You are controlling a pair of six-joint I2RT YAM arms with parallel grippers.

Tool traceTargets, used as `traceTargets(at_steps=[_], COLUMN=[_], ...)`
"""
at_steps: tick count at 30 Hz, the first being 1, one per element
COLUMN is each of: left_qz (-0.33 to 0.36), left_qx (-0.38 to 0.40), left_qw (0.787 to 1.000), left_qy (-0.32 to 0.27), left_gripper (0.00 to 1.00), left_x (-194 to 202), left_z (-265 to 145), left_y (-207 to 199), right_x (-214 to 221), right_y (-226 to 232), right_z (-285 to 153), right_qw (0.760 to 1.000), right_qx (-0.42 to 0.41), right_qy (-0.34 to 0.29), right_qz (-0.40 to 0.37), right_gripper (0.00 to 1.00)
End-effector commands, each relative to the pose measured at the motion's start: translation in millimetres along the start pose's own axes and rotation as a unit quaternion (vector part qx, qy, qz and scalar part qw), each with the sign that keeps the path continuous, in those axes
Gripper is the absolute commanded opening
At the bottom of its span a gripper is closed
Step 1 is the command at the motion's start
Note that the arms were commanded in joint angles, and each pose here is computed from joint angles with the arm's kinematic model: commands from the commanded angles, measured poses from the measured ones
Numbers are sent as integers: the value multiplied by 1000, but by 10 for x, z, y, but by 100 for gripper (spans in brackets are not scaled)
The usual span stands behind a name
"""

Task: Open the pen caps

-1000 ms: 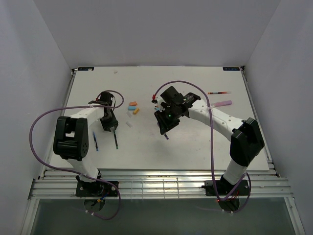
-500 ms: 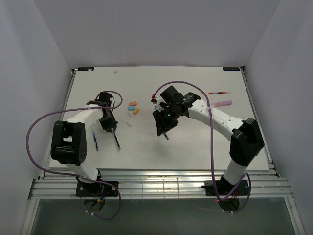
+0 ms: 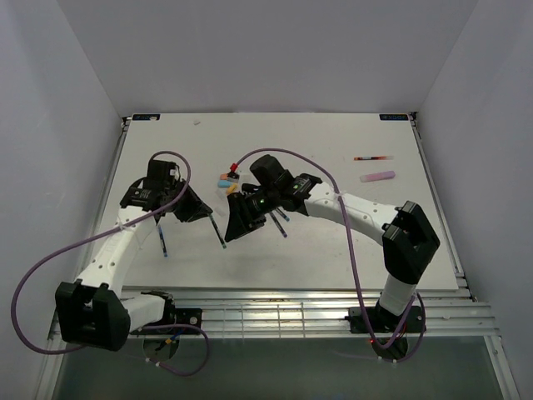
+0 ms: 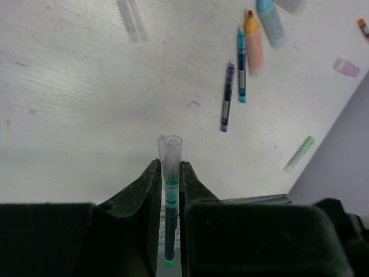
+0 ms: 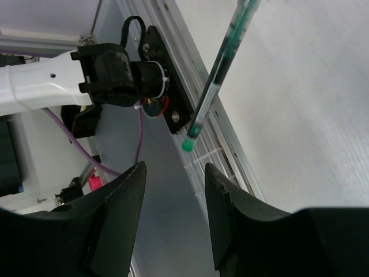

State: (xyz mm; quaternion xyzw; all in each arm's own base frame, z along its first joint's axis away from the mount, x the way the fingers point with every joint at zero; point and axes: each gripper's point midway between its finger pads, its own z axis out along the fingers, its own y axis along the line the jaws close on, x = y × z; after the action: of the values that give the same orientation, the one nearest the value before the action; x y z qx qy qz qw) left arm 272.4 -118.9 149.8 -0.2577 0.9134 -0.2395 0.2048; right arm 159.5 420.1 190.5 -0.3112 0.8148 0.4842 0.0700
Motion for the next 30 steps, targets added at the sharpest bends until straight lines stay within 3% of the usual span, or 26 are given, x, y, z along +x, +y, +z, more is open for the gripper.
traceTargets(at_steps=[1,10,13,17,18,26,30], left_qz=[-26,-25,-21,-17,-17,-35,-36], left_qx=[58,84,80,74,71,-1,-5], left_qw=[998,996,996,997,997,999,998], left_qy=[21,26,26,27,23,-17,-45], left_gripper=[0,0,0,0,0,0,0], left_x=[173,331,353,336,317,-99,-395], left_z=[-221,-478,-482,-471,-468,-290,-219], left_y=[-198,-222,-190,-178,-174,-173,-317], right_x=[-108,-71,-72,-28,15,591,833], right_y=[248,283,271,202,165,-185,-133], right_z=[159,428,491,542,551,554,459], right_qw=[998,997,997,997,998,997,997], right_qx=[-56,-68,-67,-57,-49,52,39], right_qy=[-23,-23,-23,-16,-11,47,45], right_qz=[13,24,31,45,49,44,56], right_gripper=[52,52,48,30,8,8,8])
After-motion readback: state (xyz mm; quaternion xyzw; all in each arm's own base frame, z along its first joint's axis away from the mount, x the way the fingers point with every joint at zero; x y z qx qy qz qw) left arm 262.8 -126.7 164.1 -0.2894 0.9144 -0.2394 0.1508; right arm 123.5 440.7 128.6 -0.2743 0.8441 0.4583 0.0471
